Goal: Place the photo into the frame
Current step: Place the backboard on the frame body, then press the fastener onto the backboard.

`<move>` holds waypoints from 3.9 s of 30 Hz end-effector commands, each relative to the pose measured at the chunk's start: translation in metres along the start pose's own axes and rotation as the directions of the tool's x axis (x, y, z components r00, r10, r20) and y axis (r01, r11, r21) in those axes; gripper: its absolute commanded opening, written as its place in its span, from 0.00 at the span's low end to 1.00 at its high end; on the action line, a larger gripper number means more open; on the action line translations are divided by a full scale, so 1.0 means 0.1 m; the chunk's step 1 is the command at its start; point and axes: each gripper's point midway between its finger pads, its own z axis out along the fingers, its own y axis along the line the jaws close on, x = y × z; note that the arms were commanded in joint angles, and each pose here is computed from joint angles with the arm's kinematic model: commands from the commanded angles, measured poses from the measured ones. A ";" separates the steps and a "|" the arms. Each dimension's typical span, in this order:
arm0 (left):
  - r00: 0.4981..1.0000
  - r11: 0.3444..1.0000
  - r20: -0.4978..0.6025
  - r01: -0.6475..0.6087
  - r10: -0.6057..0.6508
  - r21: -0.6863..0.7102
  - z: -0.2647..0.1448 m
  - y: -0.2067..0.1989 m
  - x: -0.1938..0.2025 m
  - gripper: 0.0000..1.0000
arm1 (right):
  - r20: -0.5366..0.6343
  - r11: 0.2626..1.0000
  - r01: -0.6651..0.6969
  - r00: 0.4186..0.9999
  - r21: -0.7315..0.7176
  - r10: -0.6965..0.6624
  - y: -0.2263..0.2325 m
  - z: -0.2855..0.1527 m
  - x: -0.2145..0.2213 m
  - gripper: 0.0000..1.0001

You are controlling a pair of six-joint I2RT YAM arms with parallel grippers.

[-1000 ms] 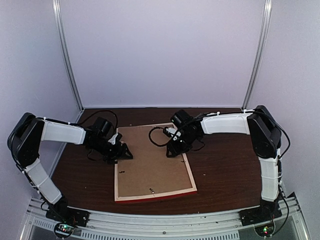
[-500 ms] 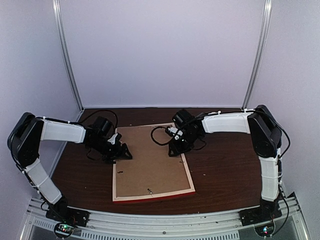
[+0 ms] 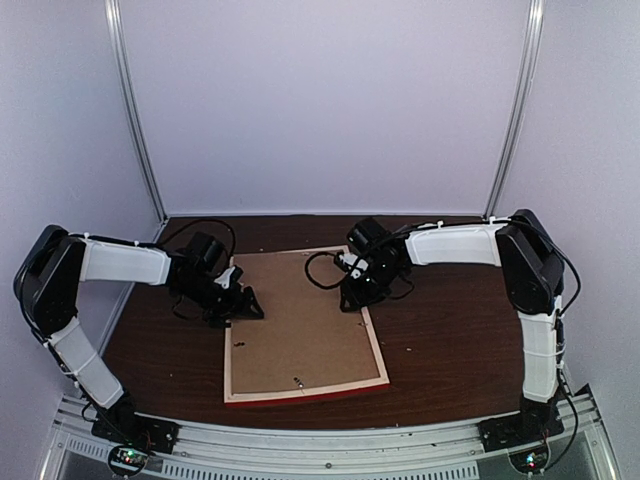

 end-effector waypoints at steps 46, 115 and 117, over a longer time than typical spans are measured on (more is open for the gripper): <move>0.989 0.982 0.100 -0.090 0.108 -0.167 -0.42 0.27 -0.36 0.85 | 0.098 0.999 -0.026 0.995 -0.025 0.029 -0.07 -0.46 -0.15 0.48; 0.998 0.998 0.017 -0.067 0.067 -0.011 -0.01 0.23 -0.42 0.74 | -0.009 0.996 0.064 0.998 0.069 -0.064 0.30 -0.44 0.49 0.49; 0.997 0.997 0.022 -0.070 0.071 -0.014 -0.02 0.23 -0.41 0.74 | 0.033 0.994 0.056 0.998 0.092 -0.059 0.25 -0.54 0.35 0.49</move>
